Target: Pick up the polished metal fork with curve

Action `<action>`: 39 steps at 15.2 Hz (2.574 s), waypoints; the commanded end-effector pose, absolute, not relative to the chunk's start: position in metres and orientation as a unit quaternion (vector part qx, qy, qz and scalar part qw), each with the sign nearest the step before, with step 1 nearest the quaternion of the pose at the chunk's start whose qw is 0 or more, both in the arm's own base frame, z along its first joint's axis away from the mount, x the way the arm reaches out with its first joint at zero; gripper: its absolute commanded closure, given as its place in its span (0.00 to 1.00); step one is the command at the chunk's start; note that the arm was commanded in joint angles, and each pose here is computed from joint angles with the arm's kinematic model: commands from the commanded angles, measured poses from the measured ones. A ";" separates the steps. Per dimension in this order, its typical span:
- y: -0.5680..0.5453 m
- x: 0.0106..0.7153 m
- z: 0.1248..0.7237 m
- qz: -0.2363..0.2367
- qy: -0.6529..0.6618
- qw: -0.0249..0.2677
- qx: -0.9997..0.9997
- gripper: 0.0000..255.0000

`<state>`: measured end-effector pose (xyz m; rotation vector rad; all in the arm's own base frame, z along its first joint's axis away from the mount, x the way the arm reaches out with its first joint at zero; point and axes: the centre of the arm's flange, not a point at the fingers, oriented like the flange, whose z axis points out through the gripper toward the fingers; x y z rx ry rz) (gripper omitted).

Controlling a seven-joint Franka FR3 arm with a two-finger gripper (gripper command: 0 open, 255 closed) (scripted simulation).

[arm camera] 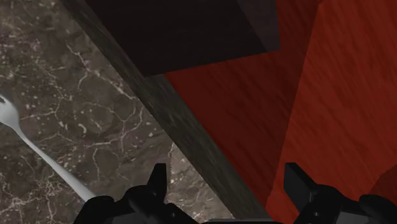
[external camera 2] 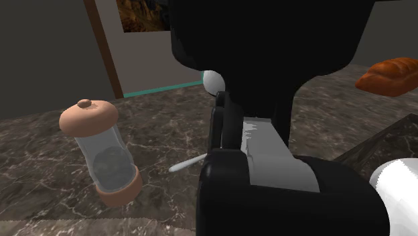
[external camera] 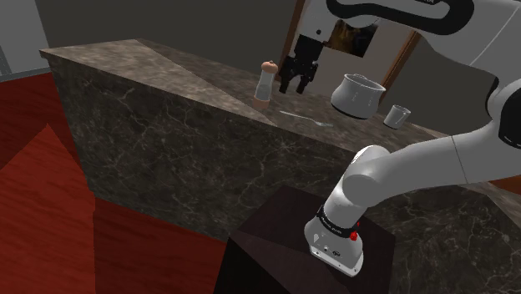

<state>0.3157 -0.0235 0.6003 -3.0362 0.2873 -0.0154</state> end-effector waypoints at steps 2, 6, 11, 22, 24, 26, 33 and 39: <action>-0.034 0.312 0.595 -0.004 0.085 0.043 -0.995 0.00; -0.075 0.297 0.572 0.001 0.049 0.032 -0.998 0.00; -0.129 0.282 0.546 0.007 0.003 0.019 -1.000 0.00; -0.250 0.267 0.495 0.020 -0.095 -0.011 -0.995 0.00; -0.250 0.267 0.484 0.020 -0.095 -0.011 -0.995 0.00; -0.250 0.267 0.474 0.020 -0.095 -0.011 -0.995 0.00; -0.251 0.268 0.455 0.020 -0.095 -0.011 -0.995 1.00; -0.251 0.267 0.455 0.020 -0.095 -0.011 -0.995 1.00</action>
